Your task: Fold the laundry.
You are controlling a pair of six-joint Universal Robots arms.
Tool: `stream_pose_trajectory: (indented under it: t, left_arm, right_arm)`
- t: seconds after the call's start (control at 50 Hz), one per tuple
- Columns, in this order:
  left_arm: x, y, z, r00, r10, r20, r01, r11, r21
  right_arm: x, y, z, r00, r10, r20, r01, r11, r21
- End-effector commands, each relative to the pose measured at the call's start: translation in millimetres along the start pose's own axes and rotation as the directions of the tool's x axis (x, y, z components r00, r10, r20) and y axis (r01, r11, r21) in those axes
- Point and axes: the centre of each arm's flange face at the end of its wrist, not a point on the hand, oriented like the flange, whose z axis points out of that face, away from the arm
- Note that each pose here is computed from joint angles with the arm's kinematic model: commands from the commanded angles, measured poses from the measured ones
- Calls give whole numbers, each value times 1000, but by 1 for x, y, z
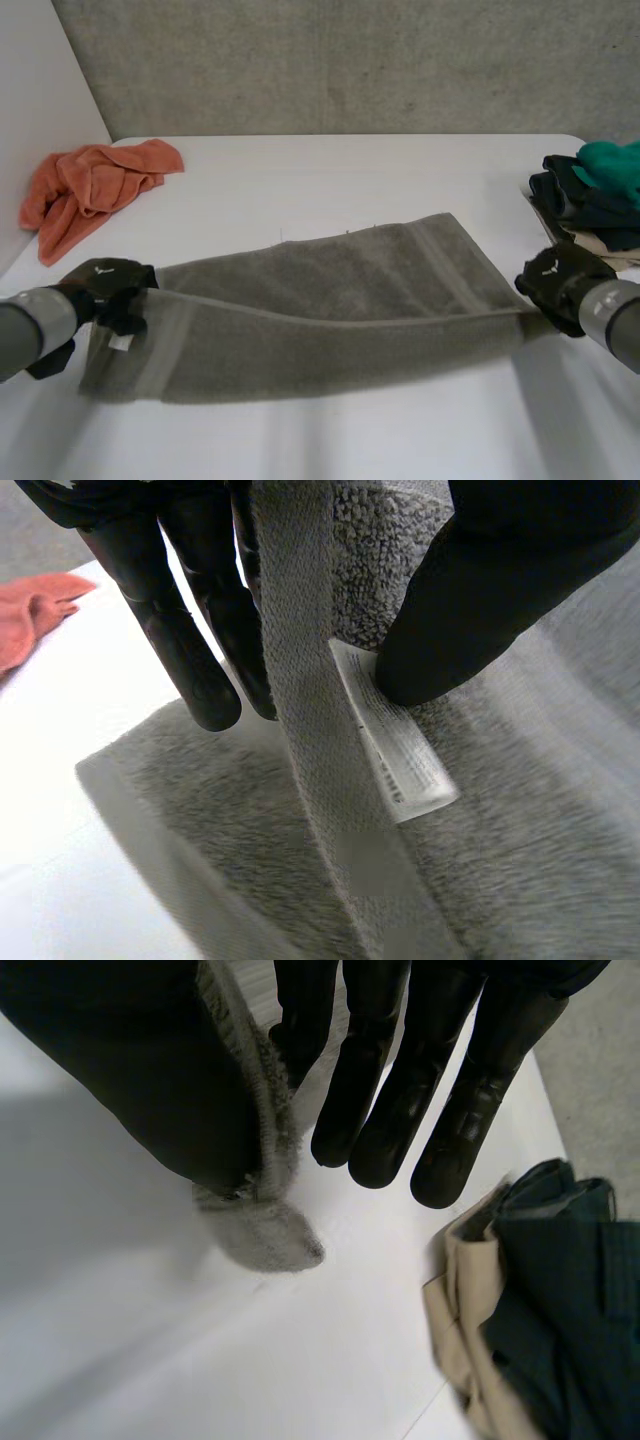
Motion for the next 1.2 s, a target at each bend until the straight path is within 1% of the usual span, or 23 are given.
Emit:
stream_pose_trajectory:
  t: [0.02,0.04,0.1,0.12,0.14,0.18,0.2,0.22,0.24,0.26,0.3,0.38,0.46,0.6,0.62,0.68,0.7,0.8,0.92,0.98,1.06,1.12,1.2]
  left_arm:
    - [-6,-67,46,970,124,208,-168,964,207]
    - [-9,-81,47,964,129,234,-189,948,257]
    - [-31,-146,43,926,106,361,-280,834,475]
    - [-38,-164,39,914,87,395,-304,791,531]
    - [-48,-198,29,888,45,458,-362,685,633]
    - [-59,-230,13,853,-20,522,-421,565,710]
    - [-64,-254,-4,831,-77,550,-462,456,761]
    - [-64,-268,-15,822,-115,558,-482,382,789]
    - [-65,-272,-18,818,-129,560,-490,354,797]
    - [-65,-277,-23,816,-150,559,-495,321,808]
    - [-66,-279,-26,819,-162,551,-487,313,816]
    - [-67,-262,-15,854,-171,491,-409,362,838]
    - [-60,-230,-1,894,-169,416,-311,436,845]
    - [-40,-167,29,925,-153,347,-201,579,790]
    - [-34,-148,39,932,-142,333,-177,623,762]
    - [-22,-115,59,945,-120,305,-142,690,710]
    - [-13,-96,71,955,-101,278,-119,728,675]
    - [8,-55,86,970,-76,229,-75,807,586]
    - [15,-27,71,974,-51,221,-61,880,471]
    - [11,-19,37,969,26,244,-108,938,329]
    - [9,-6,2,966,114,233,-150,978,144]
    - [14,4,-20,966,173,192,-181,983,22]
    - [22,25,-51,958,275,86,-258,951,-169]
  right_arm:
    - [29,-49,37,988,-36,-151,54,992,118]
    - [50,-70,39,965,-26,-260,75,980,182]
    - [83,-103,37,900,28,-434,115,947,299]
    - [106,-123,32,837,89,-539,148,912,381]
    - [118,-132,28,799,127,-587,168,891,422]
    - [141,-148,18,711,220,-668,210,840,501]
    - [160,-161,1,629,309,-713,256,784,565]
    - [167,-166,-7,598,340,-726,273,764,584]
    - [179,-174,-21,541,400,-740,308,724,617]
    - [182,-177,-27,523,416,-744,323,710,625]
    - [186,-179,-32,512,436,-740,331,695,638]
    - [183,-178,-30,525,430,-734,317,702,638]
    - [169,-168,-16,577,395,-715,274,730,625]
    - [120,-134,31,704,302,-643,171,806,566]
    - [104,-123,44,741,277,-611,139,827,544]
    - [79,-105,59,795,245,-555,90,857,508]
    - [62,-92,70,829,235,-508,48,874,483]
    - [14,-58,93,911,229,-343,-76,911,405]
    - [-14,-40,75,963,214,-166,-161,944,287]
    - [-11,-36,52,978,178,-105,-151,964,220]
    - [-2,-24,17,993,120,-22,-117,989,92]
    - [-3,-9,-16,994,53,100,-48,998,-52]
    - [-1,11,-42,979,18,205,15,987,-159]
